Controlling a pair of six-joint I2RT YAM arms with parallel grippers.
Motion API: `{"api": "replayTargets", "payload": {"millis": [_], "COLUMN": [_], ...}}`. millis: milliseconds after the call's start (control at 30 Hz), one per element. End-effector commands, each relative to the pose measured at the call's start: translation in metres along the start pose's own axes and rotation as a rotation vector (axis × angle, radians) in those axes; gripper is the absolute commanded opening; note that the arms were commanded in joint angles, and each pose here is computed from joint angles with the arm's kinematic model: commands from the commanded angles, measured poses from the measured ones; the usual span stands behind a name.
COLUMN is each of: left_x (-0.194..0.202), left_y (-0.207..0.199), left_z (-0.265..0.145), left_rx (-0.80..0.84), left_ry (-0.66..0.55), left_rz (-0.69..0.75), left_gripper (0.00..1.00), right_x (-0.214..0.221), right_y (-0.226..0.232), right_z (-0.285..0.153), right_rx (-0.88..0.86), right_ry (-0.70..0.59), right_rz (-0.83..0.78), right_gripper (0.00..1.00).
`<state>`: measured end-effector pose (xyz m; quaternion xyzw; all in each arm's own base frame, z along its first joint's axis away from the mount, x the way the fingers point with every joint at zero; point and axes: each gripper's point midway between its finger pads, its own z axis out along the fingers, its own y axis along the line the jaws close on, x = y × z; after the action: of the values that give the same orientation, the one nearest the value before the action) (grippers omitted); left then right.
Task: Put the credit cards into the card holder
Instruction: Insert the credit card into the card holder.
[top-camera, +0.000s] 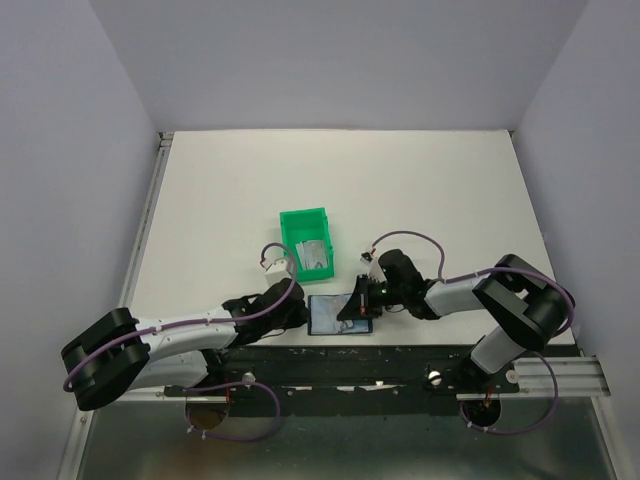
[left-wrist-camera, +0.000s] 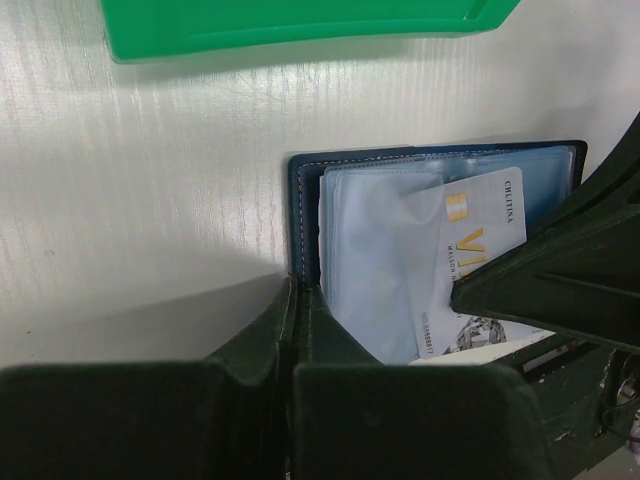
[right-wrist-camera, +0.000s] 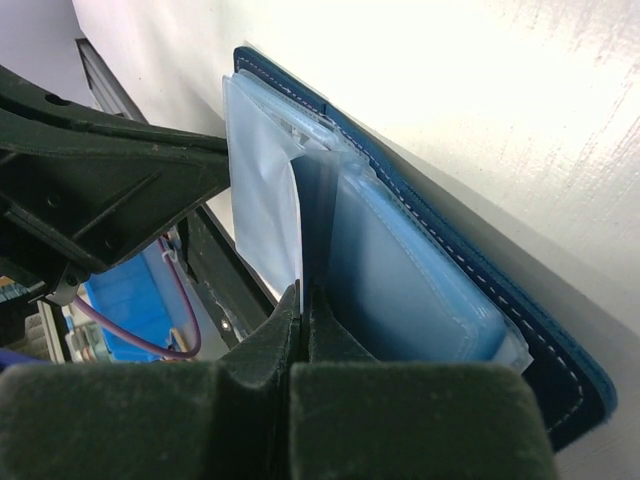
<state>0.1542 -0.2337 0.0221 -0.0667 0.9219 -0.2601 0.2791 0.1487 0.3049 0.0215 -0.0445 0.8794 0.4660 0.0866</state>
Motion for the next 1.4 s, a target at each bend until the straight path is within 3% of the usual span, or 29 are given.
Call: {"api": "replayTargets", "payload": {"millis": [0, 600, 867, 1100, 1367], "left_x": [0.012, 0.013, 0.015, 0.017, 0.016], "left_y": [0.007, 0.005, 0.001, 0.001, 0.001], "left_z": [0.000, 0.001, 0.003, 0.006, 0.006], "left_rx": [-0.020, -0.013, 0.002, 0.000, 0.000], "left_ry": [0.057, 0.062, 0.068, 0.081, 0.078], "left_rz": [0.021, 0.023, 0.025, 0.025, 0.028], "left_gripper": [0.00, 0.00, 0.00, 0.00, 0.00], "right_x": [-0.012, -0.039, -0.037, -0.029, -0.019], "right_y": [-0.019, -0.020, -0.014, -0.013, -0.005], "right_z": [0.005, 0.012, 0.016, 0.023, 0.021], "right_rx": [0.098, 0.154, 0.086, 0.018, -0.004], "right_ry": [-0.072, -0.158, -0.168, -0.153, -0.084], "right_rz": [-0.024, -0.025, 0.009, 0.069, 0.017], "right_gripper": [0.01, 0.01, 0.00, 0.01, 0.01]}}
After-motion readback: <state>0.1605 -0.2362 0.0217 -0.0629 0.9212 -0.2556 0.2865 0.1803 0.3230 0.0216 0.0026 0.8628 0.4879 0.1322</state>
